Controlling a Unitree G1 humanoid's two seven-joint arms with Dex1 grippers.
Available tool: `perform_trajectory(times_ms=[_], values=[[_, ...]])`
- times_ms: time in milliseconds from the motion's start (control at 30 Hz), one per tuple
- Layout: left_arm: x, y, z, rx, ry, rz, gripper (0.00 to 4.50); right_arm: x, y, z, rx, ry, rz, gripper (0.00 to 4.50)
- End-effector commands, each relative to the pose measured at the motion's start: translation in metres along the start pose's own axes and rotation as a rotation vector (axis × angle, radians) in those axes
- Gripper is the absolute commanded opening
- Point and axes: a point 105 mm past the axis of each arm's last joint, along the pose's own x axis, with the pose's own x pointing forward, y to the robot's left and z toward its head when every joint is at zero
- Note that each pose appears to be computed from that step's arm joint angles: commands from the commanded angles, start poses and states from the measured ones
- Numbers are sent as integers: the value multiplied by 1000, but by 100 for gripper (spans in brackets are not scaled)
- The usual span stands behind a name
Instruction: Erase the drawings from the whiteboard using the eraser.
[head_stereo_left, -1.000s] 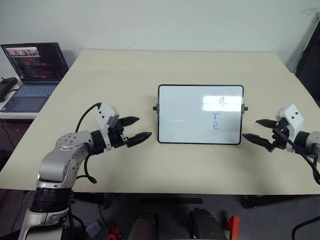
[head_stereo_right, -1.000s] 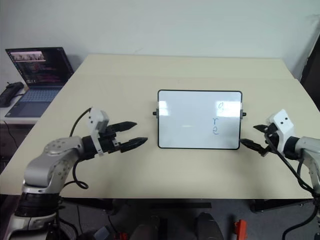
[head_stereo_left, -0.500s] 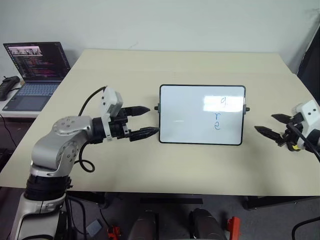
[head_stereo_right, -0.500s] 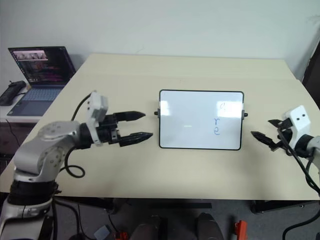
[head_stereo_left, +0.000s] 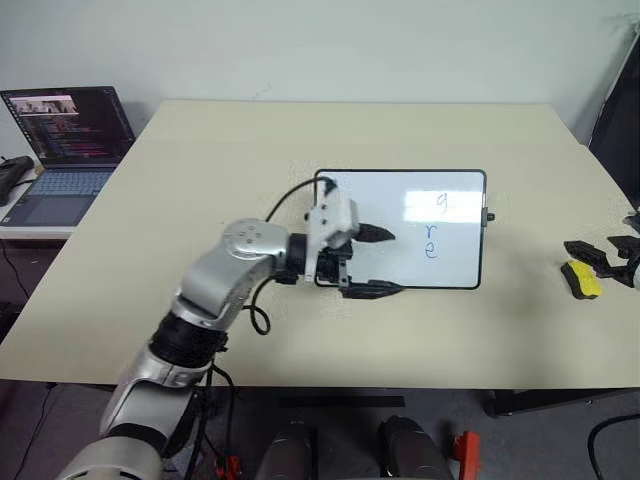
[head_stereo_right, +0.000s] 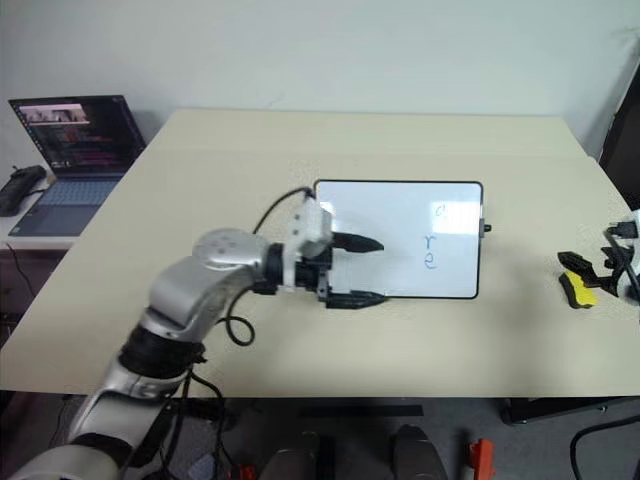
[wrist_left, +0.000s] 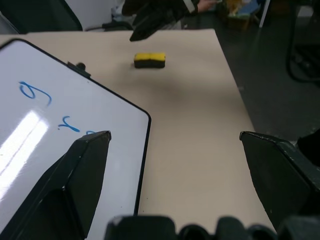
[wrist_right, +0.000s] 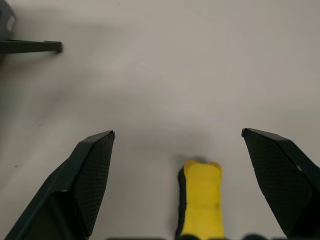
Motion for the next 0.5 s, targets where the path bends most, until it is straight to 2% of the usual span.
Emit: perform_trajectory(times_ms=[33, 233, 400, 500], values=[[26, 11, 8, 129, 15, 31, 450, 0, -16, 4, 6, 7, -46, 447], [56, 23, 18, 180, -38, 64, 450, 7, -30, -17, 26, 63, -55, 447], [69, 29, 27, 220, -63, 91, 450, 10, -32, -30, 27, 81, -31, 447], [75, 22, 27, 233, -68, 70, 450, 13, -35, -33, 35, 81, -28, 447]])
